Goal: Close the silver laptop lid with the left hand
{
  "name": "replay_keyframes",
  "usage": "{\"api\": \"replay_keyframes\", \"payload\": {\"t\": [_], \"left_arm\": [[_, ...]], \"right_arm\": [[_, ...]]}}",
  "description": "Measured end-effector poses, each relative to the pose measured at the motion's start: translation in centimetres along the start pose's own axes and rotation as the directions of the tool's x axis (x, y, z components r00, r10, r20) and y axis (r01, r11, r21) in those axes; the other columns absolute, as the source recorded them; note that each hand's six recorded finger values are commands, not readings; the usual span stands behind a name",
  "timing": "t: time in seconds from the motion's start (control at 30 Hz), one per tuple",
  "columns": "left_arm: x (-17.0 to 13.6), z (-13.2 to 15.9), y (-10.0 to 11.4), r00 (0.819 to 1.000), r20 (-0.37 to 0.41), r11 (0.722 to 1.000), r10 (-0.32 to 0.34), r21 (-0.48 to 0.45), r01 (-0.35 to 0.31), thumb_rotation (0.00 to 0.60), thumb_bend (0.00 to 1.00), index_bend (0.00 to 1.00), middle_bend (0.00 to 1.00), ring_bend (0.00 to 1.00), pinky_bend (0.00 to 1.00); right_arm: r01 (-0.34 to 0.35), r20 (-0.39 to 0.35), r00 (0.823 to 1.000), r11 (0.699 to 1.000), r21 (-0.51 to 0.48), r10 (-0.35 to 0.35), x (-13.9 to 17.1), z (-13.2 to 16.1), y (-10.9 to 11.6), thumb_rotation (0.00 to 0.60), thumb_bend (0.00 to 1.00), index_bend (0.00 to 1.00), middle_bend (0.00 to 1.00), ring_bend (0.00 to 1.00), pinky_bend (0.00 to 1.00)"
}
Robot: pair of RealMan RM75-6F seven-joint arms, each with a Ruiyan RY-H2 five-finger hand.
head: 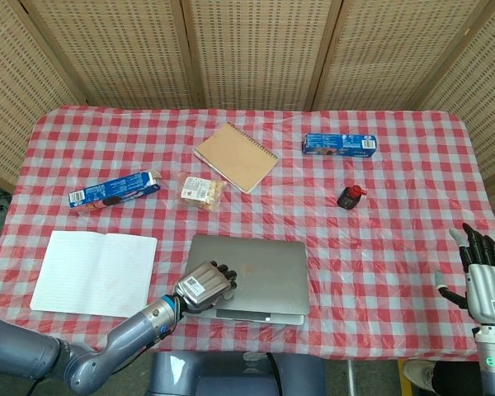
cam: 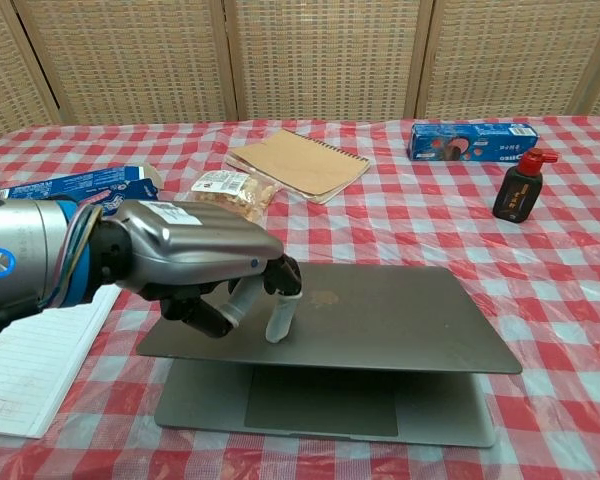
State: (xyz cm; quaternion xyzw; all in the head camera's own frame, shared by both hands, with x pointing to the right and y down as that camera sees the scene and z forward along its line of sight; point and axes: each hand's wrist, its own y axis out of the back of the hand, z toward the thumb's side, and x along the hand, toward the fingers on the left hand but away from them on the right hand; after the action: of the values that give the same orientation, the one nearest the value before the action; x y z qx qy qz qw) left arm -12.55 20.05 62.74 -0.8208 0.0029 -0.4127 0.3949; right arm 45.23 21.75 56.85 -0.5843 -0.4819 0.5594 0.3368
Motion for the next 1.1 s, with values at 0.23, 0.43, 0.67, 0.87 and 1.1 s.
{"api": "replay_keyframes", "payload": {"t": [0.23,0.43,0.67,0.87,1.1], "left_arm": [[0.5,-0.1,-1.8,0.999,-0.013,0.999,-0.042,0.017,0.042,0.600,1.00,0.48,0.28,0.26,0.37],[0.8,-0.2,-3.0,0.997,-0.023,0.997,-0.070,0.017,0.070,0.600,1.00,0.48,0.28,0.26,0.37],[0.8,-0.4,-3.4,0.997,-0.031,0.997,-0.074,0.016,0.075,0.600,1.00,0.47,0.27,0.26,0.36],[0.6,-0.6,-3.1,0.998,-0.039,0.999,-0.044,0.001,0.044,0.600,1.00,0.38,0.16,0.19,0.30],[-0.5,-1.8,-1.6,0.993,-0.096,0.997,0.075,-0.027,-0.078,0.600,0.53,0.03,0.00,0.00,0.15]], "right_arm": [[0.000,0.004,1.000,1.000,-0.002,0.000,-0.1,-0.1,0.0,0.600,0.62,0.02,0.00,0.00,0.00],[0.003,0.003,1.000,1.000,-0.003,-0.003,-0.1,-0.1,0.0,0.600,0.62,0.02,0.00,0.00,0.00],[0.003,0.001,1.000,1.000,-0.002,-0.003,0.0,-0.1,0.1,0.600,0.62,0.02,0.00,0.00,0.00],[0.004,-0.002,1.000,1.000,-0.002,-0.004,0.0,0.0,0.1,0.600,0.62,0.02,0.00,0.00,0.00],[0.013,-0.008,1.000,1.000,-0.004,-0.013,0.0,0.1,0.3,0.600,0.62,0.02,0.00,0.00,0.00]]}}
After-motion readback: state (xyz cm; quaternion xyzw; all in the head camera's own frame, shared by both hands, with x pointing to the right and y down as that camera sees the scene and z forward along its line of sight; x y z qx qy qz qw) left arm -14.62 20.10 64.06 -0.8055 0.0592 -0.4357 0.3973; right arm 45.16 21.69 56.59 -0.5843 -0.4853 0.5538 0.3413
